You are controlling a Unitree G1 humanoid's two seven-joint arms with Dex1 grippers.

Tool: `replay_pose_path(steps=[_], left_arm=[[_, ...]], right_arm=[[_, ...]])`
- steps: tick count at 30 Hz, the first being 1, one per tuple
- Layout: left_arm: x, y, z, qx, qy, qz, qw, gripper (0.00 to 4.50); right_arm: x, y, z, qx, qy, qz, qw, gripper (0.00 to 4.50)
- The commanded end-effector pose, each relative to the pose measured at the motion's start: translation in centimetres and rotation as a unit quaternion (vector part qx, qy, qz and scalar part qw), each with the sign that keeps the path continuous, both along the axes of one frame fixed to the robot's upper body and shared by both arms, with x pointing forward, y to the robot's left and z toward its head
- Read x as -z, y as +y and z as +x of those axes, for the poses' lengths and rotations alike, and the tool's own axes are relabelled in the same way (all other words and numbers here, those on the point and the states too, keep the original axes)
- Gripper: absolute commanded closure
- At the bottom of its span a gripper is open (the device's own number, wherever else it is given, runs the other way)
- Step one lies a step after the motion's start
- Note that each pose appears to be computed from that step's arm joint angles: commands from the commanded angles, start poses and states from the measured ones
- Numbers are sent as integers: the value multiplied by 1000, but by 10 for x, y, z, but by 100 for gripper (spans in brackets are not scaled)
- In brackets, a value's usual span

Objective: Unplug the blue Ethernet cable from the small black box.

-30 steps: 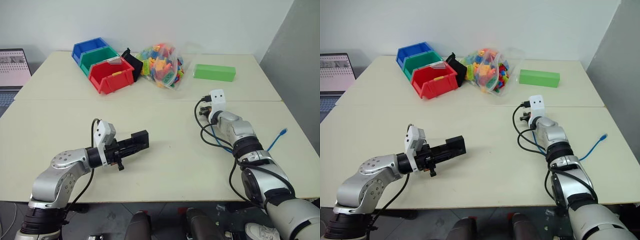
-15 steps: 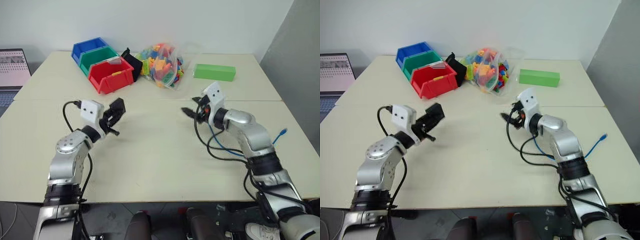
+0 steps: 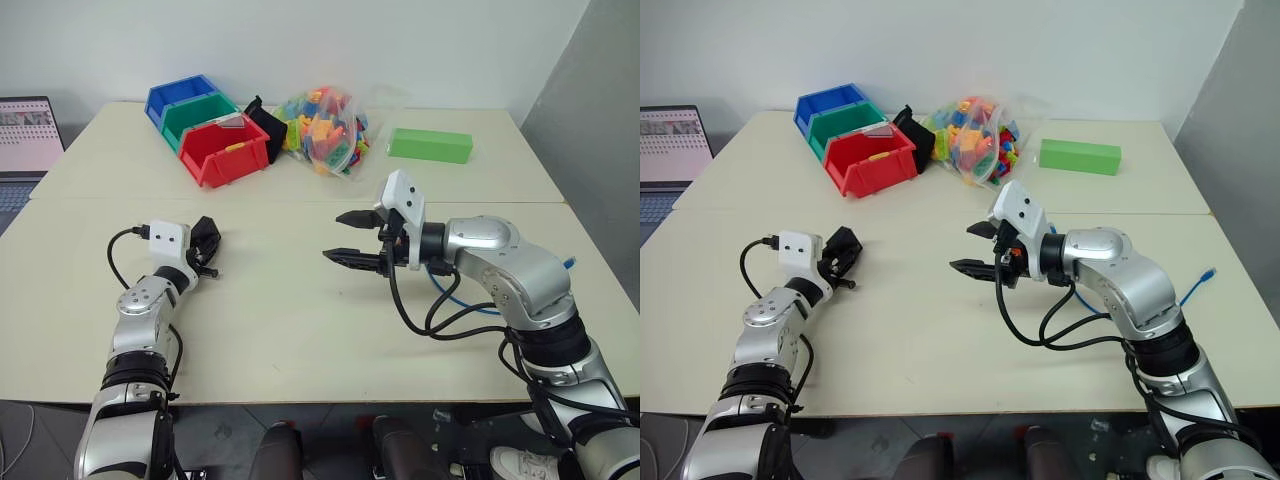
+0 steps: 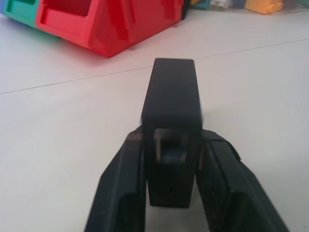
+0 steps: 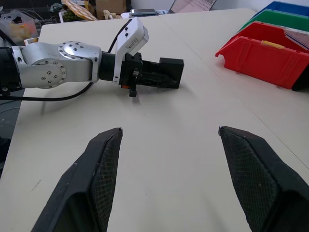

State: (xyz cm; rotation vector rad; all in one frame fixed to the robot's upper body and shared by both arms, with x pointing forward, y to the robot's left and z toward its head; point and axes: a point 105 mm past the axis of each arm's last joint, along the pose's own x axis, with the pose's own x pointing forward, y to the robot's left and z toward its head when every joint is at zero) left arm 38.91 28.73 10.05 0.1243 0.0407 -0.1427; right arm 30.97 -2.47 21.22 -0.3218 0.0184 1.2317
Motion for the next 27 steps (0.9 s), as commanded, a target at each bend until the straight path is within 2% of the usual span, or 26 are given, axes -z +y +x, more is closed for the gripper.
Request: replay_pose_path(steps=[1, 8, 11, 17, 22, 27], left_arm=[[-6, 0, -3, 12, -13, -17, 1000, 183], [-1, 4, -21, 7, 14, -28, 999, 39], [-7, 7, -39, 12, 22, -1, 1000, 39], [-28, 0, -77, 89, 54, 61, 993, 39], [-55, 3, -102, 162, 93, 82, 979, 39], [-83, 3, -114, 208, 109, 96, 967, 39]], right_arm=[[-10, 3, -3, -8, -24, 3, 1000, 112], [-4, 2, -6, -4, -14, 3, 1000, 112], [6, -2, -5, 21, -7, 6, 1000, 112], [28, -27, -3, 83, 11, 17, 996, 112], [22, -60, 0, 96, 11, 15, 995, 112], [10, -82, -4, 77, 23, 10, 997, 112]])
